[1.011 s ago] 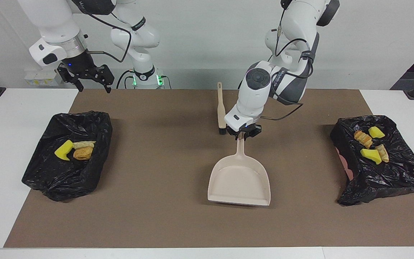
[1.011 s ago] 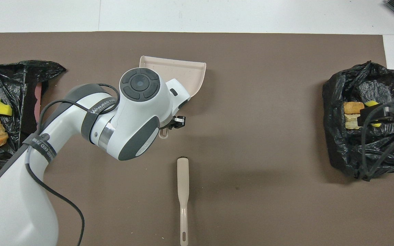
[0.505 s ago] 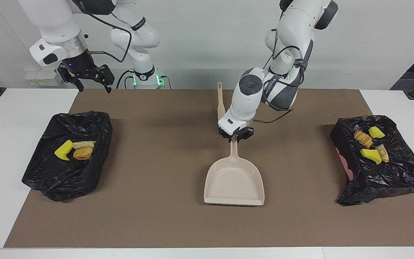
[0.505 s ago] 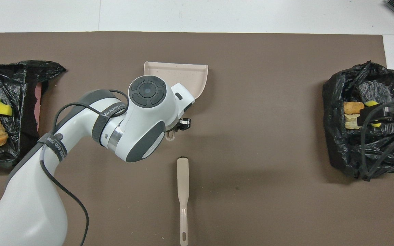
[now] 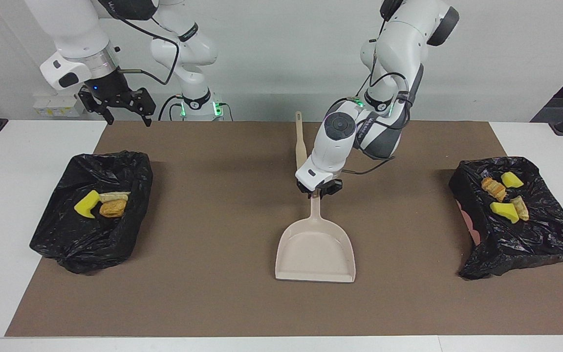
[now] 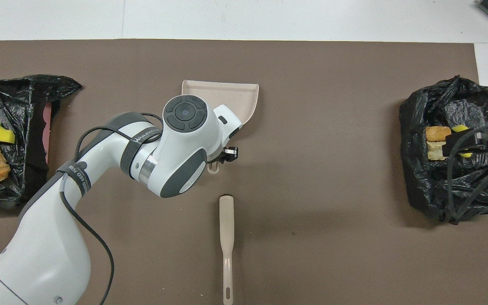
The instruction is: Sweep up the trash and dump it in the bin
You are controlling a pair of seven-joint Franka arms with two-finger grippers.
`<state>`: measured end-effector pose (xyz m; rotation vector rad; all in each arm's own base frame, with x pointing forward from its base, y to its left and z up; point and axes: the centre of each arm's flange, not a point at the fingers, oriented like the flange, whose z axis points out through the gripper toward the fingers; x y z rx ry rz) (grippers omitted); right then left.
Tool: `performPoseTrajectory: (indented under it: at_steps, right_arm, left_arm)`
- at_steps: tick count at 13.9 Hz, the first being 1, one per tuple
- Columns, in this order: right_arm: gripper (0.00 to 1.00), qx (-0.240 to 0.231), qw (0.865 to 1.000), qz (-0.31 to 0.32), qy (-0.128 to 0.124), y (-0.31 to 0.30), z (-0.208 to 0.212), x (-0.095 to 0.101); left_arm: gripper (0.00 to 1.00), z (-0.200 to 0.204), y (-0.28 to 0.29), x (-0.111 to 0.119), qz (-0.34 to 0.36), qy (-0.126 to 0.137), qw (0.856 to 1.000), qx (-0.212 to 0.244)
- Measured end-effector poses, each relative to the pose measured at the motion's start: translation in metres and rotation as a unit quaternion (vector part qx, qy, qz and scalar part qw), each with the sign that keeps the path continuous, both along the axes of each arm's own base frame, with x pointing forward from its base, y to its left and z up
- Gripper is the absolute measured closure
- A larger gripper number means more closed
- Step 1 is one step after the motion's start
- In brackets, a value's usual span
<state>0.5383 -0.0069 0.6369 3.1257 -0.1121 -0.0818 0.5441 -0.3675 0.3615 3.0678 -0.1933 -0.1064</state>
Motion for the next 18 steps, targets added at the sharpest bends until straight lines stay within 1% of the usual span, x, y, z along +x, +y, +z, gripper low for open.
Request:
performPoseTrajectory:
  at_steps: [1, 2, 3, 4, 5, 7, 9, 11, 14, 16, 18]
  right_arm:
    - [0.0, 0.0, 1.0, 0.0, 0.0, 0.0, 0.0, 0.0]
    - [0.0, 0.0, 1.0, 0.0, 0.0, 0.0, 0.0, 0.0]
    - [0.0, 0.0, 1.0, 0.0, 0.0, 0.0, 0.0, 0.0]
    - [0.0, 0.0, 1.0, 0.0, 0.0, 0.0, 0.0, 0.0]
    - [0.0, 0.0, 1.0, 0.0, 0.0, 0.0, 0.0, 0.0]
    - [0.0, 0.0, 1.0, 0.0, 0.0, 0.0, 0.0, 0.0]
    - [0.0, 0.0, 1.0, 0.0, 0.0, 0.0, 0.0, 0.0]
    - [0.0, 0.0, 1.0, 0.0, 0.0, 0.0, 0.0, 0.0]
    - [0.0, 0.0, 1.0, 0.0, 0.0, 0.0, 0.0, 0.0]
    - [0.0, 0.0, 1.0, 0.0, 0.0, 0.0, 0.0, 0.0]
    - [0.0, 0.0, 1.0, 0.0, 0.0, 0.0, 0.0, 0.0]
  left_arm:
    - [0.38, 0.002, 0.0, 0.0, 0.0, -0.001, 1.0, 0.0]
    - [0.26, 0.005, 0.003, 0.001, 0.002, -0.003, 1.0, 0.004]
    - [0.15, 0.01, 0.013, 0.004, 0.005, -0.003, 1.0, 0.014]
    - [0.02, 0.017, 0.027, 0.008, 0.005, -0.003, 1.0, 0.027]
    - [0.0, 0.027, 0.043, 0.012, -0.002, -0.004, 0.999, 0.04]
    - [0.0, 0.055, 0.085, 0.022, -0.034, -0.016, 0.998, 0.06]
    - [0.0, 0.09, 0.136, 0.025, -0.051, -0.025, 0.996, 0.069]
    - [0.0, 0.126, 0.191, 0.021, -0.058, -0.02, 0.997, 0.054]
    - [0.0, 0.177, 0.271, 0.008, -0.079, -0.018, 0.996, 0.039]
    - [0.0, 0.208, 0.305, 0.0, -0.066, -0.031, 0.997, 0.036]
    - [0.0, 0.239, 0.325, -0.002, -0.051, -0.045, 0.997, 0.035]
